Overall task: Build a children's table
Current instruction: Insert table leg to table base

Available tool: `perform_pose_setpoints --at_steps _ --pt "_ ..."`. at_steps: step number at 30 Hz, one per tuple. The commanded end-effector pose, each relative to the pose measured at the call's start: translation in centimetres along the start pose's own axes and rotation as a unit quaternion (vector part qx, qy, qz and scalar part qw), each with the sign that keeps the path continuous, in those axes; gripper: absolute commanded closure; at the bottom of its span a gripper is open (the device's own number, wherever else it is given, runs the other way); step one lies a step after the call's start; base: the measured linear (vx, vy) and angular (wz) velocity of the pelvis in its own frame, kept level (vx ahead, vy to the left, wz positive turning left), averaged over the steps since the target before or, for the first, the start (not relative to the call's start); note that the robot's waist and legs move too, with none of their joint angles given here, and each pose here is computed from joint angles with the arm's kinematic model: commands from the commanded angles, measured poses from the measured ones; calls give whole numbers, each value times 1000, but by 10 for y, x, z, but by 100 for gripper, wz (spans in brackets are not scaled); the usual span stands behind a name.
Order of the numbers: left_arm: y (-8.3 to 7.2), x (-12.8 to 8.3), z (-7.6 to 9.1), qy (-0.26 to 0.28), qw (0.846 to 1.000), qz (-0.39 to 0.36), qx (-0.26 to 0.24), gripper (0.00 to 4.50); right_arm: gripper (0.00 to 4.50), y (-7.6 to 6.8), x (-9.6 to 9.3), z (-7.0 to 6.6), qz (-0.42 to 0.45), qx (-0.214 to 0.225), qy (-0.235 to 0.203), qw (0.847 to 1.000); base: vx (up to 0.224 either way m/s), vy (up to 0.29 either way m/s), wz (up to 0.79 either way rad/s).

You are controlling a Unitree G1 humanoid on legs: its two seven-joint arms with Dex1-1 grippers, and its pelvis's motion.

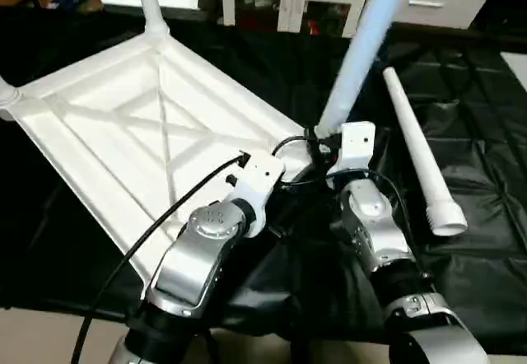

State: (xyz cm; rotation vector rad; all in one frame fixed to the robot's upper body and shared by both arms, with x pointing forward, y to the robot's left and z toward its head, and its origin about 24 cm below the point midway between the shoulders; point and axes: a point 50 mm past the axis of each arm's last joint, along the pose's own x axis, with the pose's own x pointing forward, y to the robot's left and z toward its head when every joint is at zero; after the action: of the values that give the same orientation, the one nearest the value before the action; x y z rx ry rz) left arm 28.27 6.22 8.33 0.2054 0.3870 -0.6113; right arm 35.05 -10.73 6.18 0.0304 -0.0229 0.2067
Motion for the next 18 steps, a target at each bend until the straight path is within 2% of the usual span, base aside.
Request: perform_pose_setpoints --at_steps 1,10,11,13,15,18 --pt "15 0 -27 66 996 48 -21 450 141 -4 -20 -47 -3 7 101 995 0 0 0" --pt "16 -1 -28 66 996 48 -19 450 141 -9 -19 -38 -1 -11 71 997 0 0 0" --pt "16 -1 -28 66 996 48 -19 450 119 -10 -19 -36 0 -9 64 998 0 0 0" --pt "16 -1 -28 66 996 48 -19 450 119 -9 -20 -34 4 -7 58 998 0 0 0" --pt "16 -1 -28 66 996 48 -19 450 84 -9 -20 -32 8 -7 49 999 0 0 0" --pt "17 -1 -28 67 996 48 -19 450 73 -10 -21 -30 2 -19 46 999 0 0 0"
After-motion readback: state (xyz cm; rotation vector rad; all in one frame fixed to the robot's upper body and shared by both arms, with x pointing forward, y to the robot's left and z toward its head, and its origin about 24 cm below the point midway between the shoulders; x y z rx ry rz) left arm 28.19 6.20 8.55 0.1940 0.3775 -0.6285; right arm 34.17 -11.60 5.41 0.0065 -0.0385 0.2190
